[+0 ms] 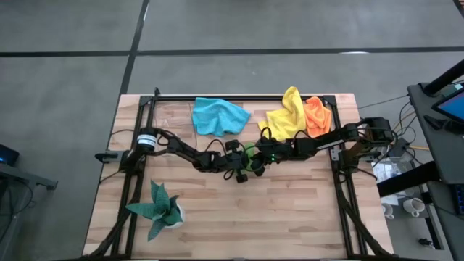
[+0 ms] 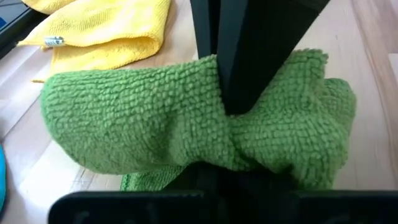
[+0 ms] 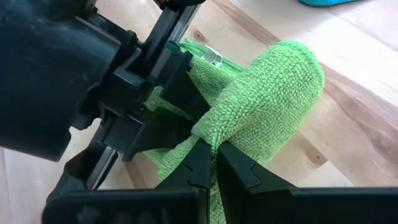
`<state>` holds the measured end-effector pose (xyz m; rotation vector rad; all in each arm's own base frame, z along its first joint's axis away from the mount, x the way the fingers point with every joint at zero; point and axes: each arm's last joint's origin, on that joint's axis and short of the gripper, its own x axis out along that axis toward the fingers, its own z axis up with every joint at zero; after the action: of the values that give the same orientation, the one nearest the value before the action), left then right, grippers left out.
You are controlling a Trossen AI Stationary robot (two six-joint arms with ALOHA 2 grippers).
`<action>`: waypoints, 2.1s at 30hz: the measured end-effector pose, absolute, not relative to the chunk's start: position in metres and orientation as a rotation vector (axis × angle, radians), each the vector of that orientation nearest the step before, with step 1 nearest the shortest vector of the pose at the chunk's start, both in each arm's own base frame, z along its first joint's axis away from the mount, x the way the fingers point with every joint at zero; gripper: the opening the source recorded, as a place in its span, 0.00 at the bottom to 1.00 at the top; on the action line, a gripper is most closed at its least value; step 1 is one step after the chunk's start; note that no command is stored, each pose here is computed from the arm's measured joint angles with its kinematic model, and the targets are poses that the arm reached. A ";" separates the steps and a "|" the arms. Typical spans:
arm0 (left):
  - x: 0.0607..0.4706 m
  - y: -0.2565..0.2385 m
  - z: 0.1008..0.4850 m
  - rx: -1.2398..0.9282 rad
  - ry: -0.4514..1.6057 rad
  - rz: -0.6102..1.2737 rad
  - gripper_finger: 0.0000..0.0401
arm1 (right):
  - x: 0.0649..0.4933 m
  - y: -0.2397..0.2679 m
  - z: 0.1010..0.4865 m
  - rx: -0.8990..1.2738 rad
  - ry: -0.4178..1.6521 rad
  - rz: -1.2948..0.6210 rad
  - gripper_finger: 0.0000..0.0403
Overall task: Roll microfiber towels into tight, uniform cylinder then place into a basket
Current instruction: Roll the green microfiber towel
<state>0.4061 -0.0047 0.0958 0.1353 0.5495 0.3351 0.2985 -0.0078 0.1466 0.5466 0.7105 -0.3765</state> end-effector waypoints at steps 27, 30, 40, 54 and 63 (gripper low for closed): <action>0.391 -0.003 0.123 0.216 0.682 0.351 0.00 | 0.298 -0.008 0.146 0.536 0.714 -0.376 0.02; 0.387 -0.003 0.122 0.224 0.720 0.348 0.00 | 0.298 -0.008 0.146 0.536 0.715 -0.375 0.02; 0.378 -0.017 0.147 0.212 0.664 0.287 0.00 | 0.296 -0.008 0.145 0.533 0.738 -0.383 0.02; 0.388 -0.012 0.132 0.195 0.622 0.283 0.00 | 0.301 -0.009 0.152 0.516 0.757 -0.382 0.02; 0.394 -0.007 0.123 0.184 0.597 0.296 0.00 | 0.313 -0.009 0.162 0.482 0.788 -0.376 0.02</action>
<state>0.3936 -0.0065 0.1226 0.1843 0.5967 0.2960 0.3126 -0.0089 0.1618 0.4823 0.7879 -0.3756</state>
